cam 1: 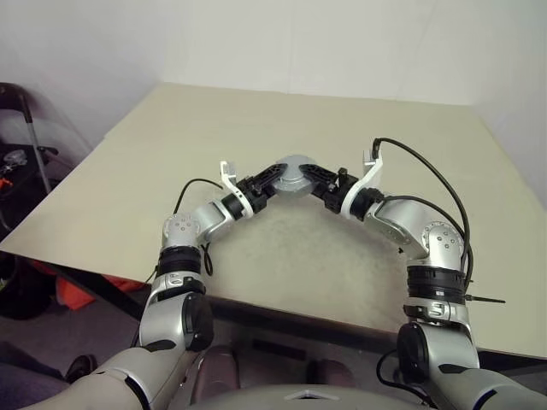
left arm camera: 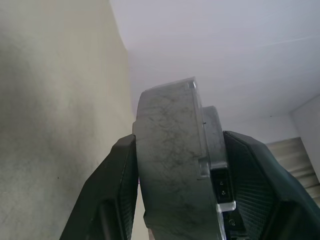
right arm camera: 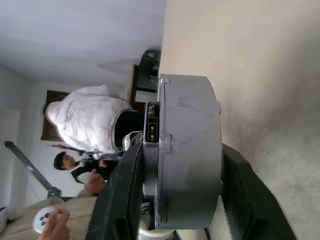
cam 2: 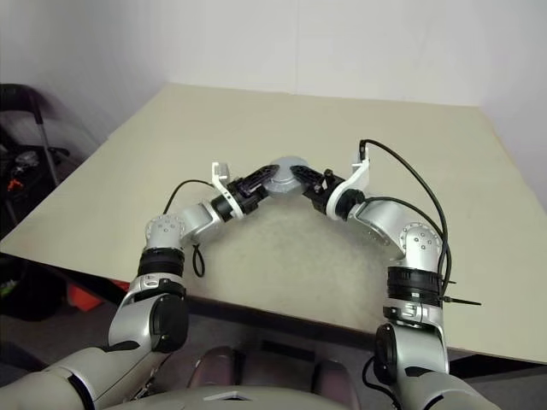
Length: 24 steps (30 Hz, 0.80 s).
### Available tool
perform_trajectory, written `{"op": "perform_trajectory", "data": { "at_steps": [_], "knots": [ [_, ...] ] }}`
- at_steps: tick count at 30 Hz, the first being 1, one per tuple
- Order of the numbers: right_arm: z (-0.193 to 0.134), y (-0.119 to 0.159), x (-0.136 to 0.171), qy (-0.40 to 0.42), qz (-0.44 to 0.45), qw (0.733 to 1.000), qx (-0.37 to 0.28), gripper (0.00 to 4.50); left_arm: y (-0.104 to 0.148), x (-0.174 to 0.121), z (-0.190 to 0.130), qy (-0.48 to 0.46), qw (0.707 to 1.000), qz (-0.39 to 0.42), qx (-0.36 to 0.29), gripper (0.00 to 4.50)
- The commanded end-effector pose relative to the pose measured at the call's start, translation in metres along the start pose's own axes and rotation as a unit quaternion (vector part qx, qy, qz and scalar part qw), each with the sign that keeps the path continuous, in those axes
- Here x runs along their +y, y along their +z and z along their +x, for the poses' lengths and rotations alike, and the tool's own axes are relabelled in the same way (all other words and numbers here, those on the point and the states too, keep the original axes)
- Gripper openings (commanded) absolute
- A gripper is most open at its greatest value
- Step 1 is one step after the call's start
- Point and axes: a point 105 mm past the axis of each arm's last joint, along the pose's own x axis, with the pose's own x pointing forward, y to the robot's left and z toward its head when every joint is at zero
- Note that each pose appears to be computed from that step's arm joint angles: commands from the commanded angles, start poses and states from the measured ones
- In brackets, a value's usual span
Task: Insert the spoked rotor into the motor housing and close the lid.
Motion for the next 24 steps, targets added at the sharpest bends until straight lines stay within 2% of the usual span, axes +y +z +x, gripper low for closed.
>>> {"op": "perform_trajectory", "data": {
  "at_steps": [1,7,10,14,17,20,24],
  "knots": [
    [-0.006,0.026,0.024,0.013,-0.068,0.995,-0.067,3.69,0.007,-0.006,-0.002,-0.001,1.000,0.022,-0.006,2.24],
    [-0.004,0.040,0.012,-0.037,-0.102,0.987,-0.121,3.69,0.021,0.000,-0.010,0.018,0.998,0.043,-0.040,2.24],
    [-0.005,0.042,0.008,-0.044,-0.108,0.985,-0.130,3.69,0.047,0.006,-0.024,0.047,0.991,0.070,-0.103,2.24],
    [-0.010,0.045,0.003,-0.050,-0.105,0.984,-0.135,3.69,0.093,0.017,-0.061,0.098,0.969,0.092,-0.208,2.24],
    [-0.012,0.047,0.000,-0.056,-0.103,0.984,-0.137,3.69,0.114,0.025,-0.084,0.135,0.952,0.097,-0.256,2.24],
    [-0.012,0.049,-0.002,-0.060,-0.101,0.983,-0.138,3.69,0.119,0.040,-0.095,0.178,0.942,0.093,-0.270,2.24],
    [-0.009,0.047,-0.003,-0.058,-0.098,0.985,-0.131,3.69,0.116,0.052,-0.095,0.205,0.936,0.088,-0.272,2.24]
  ]
}}
